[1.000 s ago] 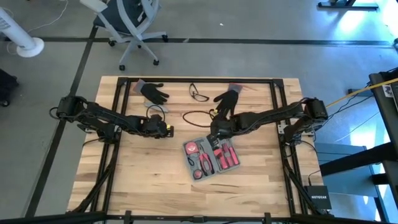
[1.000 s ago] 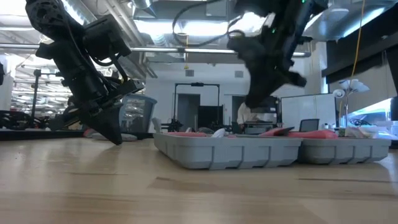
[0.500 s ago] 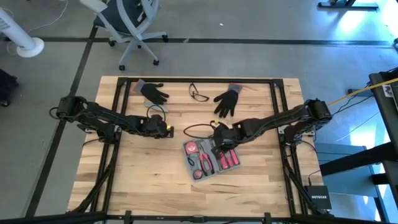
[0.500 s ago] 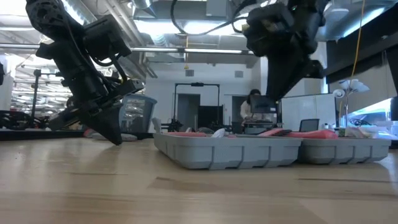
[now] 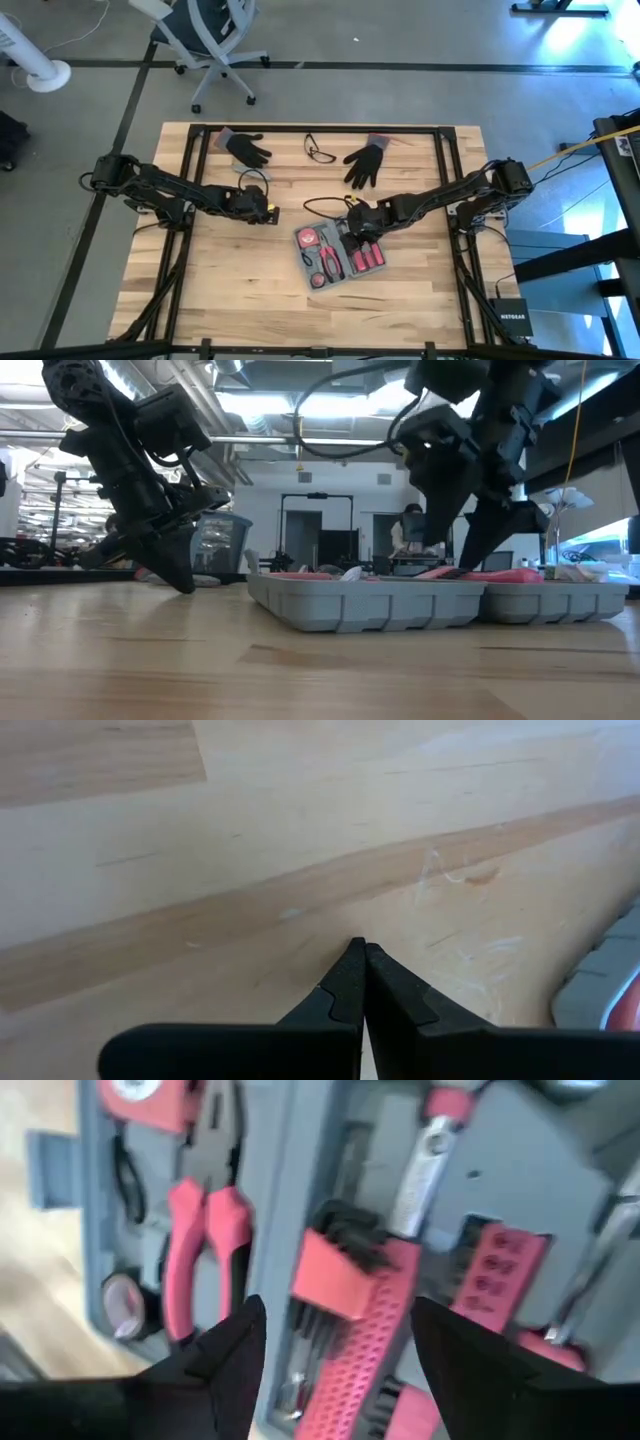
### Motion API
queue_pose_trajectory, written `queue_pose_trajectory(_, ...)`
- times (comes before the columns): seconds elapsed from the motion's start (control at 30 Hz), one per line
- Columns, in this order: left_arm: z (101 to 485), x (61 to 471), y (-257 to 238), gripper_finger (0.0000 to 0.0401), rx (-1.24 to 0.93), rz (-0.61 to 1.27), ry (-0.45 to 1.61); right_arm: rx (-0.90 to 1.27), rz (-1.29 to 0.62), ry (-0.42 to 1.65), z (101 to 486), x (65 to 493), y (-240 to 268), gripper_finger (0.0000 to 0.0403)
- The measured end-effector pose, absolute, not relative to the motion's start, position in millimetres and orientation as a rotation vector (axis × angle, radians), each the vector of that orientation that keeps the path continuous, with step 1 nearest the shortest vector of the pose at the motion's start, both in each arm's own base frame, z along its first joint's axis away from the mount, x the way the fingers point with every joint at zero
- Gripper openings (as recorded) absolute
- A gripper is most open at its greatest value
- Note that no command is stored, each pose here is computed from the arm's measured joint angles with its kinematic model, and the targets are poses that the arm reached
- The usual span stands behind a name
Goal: Prefit tool cases
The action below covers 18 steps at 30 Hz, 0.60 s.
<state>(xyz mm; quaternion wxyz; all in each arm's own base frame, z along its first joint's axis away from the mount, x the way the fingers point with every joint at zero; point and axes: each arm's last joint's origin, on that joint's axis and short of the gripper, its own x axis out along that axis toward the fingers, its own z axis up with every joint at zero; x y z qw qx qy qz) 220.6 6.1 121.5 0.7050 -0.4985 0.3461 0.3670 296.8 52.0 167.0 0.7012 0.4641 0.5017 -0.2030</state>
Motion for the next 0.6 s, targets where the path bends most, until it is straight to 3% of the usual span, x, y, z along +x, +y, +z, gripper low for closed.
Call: queue_pose_trajectory(0.6, 121.3, 220.3, 6.3, 0.0, -1.127, 0.81, 0.783, 1.056, -0.482, 1.061, 164.7, 301.2, 51.8, 0.024)
